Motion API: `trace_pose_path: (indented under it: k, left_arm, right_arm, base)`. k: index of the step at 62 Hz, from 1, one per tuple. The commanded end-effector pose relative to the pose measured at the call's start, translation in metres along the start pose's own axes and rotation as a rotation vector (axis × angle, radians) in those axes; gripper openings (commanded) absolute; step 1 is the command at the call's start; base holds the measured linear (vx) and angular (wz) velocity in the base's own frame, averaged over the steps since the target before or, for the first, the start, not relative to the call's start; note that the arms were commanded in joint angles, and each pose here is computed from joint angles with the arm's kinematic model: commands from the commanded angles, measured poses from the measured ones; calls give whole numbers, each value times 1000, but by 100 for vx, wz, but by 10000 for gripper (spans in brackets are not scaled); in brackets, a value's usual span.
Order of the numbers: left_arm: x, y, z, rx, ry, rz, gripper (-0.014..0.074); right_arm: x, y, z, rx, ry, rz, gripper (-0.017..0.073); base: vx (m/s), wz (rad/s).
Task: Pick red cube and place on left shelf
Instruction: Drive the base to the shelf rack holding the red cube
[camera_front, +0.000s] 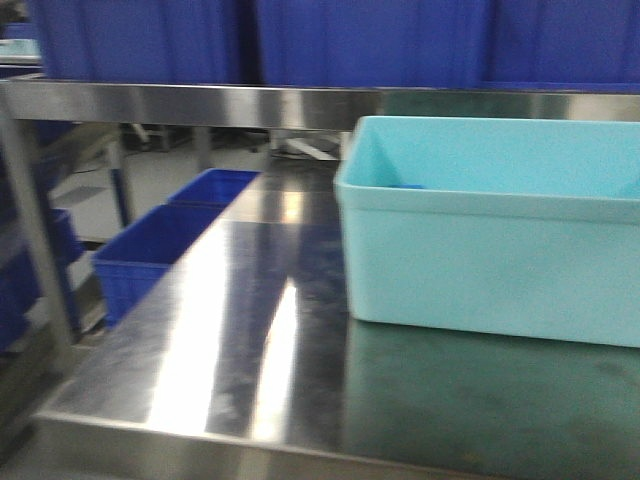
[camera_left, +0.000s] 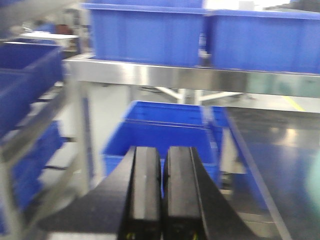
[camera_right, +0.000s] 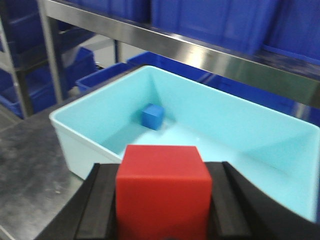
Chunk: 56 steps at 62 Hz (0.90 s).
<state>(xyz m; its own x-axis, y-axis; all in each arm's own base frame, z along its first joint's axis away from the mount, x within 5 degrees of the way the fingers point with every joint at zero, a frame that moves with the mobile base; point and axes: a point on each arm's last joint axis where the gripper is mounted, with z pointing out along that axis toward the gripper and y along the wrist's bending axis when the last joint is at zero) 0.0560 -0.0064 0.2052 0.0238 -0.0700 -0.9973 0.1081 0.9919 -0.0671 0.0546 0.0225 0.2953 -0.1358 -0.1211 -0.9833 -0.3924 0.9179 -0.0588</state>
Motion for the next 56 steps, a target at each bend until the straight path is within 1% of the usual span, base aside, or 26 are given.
trace_pose_path:
  k: [1,14,35,56]
  left_arm:
    - [0,1,0,-8,-72,-2,101]
    - [0,1,0,-8,-72,-2,101]
    - [0,1,0,-8,-72,-2,101]
    - [0,1,0,-8,-72,-2,101]
  right_arm:
    - [-16,-1,-2,11,-111,-8,58]
    - [-16,-1,-2,11,-111,-8,58]
    - [-16,-1,-2,11,-111,-8,58]
    - [-16,-1,-2,11,-111,-8,58]
  base:
    - [2,76]
    - [-10,63]
    - [-11,75]
    - [-14,91]
